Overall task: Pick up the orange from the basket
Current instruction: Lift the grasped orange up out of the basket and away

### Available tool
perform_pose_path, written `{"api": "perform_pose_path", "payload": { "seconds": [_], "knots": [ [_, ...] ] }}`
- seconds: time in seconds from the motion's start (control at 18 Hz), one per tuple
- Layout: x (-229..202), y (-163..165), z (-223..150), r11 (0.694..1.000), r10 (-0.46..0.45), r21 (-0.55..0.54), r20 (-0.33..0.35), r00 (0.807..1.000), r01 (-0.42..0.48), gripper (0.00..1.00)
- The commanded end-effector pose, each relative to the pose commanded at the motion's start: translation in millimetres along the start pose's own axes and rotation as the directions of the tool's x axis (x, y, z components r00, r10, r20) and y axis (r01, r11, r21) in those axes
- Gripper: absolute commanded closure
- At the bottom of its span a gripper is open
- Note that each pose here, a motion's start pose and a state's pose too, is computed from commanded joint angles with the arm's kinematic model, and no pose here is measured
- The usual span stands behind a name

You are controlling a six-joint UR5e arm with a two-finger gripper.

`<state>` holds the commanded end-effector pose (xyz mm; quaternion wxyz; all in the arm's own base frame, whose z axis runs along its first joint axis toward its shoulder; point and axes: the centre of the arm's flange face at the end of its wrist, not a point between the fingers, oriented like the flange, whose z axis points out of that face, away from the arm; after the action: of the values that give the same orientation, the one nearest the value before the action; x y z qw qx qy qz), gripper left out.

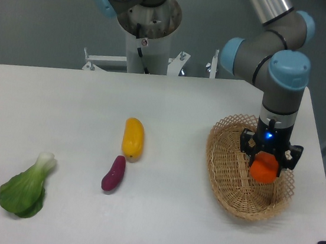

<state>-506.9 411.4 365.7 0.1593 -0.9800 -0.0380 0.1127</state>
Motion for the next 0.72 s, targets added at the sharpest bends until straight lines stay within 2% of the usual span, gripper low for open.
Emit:
{"api": "perform_pose_path", "payload": {
  "seconds": [0.11,0.22,0.33,0.5,0.72],
  "knots": [
    [23.5,-29.2,-25.2,0.994,-0.082,0.076,-0.020,0.996,0.084,0.36],
    [32.3,-39.9,-39.1,0.981,-0.142,0.128,-0.044,0.989,0.147,0.36],
    [42.8,-41.2,-55.4,0.980,-0.141,0.134,-0.040,0.989,0.145,0.36],
    [55.0,-42.4,-61.3,0.979,-0.142,0.143,-0.045,0.989,0.147,0.37],
    [74.7,-61.5,-59.4,0.981,-0.123,0.142,-0.051,0.991,0.129,0.37]
  ]
}}
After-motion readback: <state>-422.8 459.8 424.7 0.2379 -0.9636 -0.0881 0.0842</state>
